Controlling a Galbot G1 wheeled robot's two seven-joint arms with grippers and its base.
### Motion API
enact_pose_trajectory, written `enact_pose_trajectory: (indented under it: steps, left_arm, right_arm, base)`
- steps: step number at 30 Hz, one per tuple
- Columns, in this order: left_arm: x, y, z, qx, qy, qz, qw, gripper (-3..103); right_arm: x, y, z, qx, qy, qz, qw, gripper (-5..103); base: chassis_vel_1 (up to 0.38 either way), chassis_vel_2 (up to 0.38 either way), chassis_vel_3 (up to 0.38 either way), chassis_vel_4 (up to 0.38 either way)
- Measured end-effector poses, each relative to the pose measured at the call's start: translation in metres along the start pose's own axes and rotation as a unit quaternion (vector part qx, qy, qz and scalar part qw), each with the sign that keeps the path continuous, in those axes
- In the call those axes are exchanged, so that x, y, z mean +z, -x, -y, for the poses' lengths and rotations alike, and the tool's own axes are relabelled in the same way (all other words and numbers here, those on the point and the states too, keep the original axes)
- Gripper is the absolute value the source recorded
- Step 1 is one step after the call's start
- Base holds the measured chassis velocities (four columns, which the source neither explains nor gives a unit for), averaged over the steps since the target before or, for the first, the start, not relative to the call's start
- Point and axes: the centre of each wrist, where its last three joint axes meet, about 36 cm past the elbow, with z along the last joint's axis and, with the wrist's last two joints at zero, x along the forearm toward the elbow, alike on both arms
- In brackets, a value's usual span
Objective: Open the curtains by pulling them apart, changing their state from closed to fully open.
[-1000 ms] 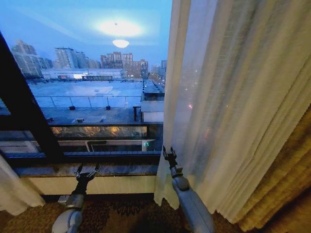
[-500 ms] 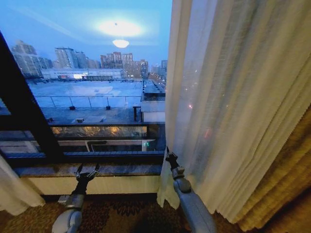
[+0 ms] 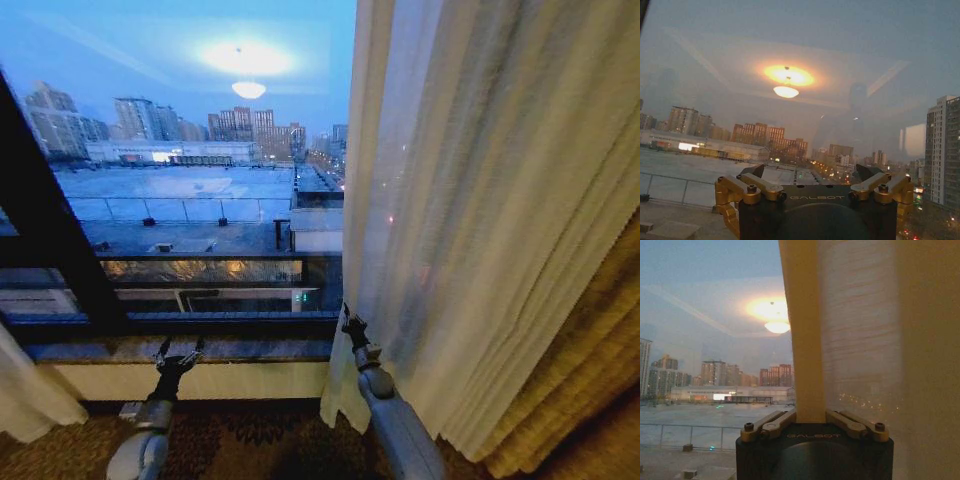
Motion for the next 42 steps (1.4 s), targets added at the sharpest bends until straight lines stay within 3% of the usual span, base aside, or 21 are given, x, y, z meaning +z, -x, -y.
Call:
enact_pose_trajectory:
  steps: [22,30,42]
  left_arm:
    - [0.0,0.0,0.0,0.0,0.0,0.0,1.0,100]
    - [0.0,0.0,0.0,0.0,0.0,0.0,1.0,100]
    - [0.0,0.0,0.0,0.0,0.0,0.0,1.0,100]
  right_arm:
    - [0.003,-0.002,0.023,0.003,-0.005,0.0,1.0,0]
    - [0.002,0.001,0.022,0.003,0.004,0.029,1.0,0]
    - [0.004,-0.009,0.01,-0.007,-0.032,0.024,0.999,0]
  base:
    - [-0.324,-0.32,0.317,0.325]
    - [-0.34,-0.328,0.337,0.321]
    - [-0.06,-0.081,0.075,0.068]
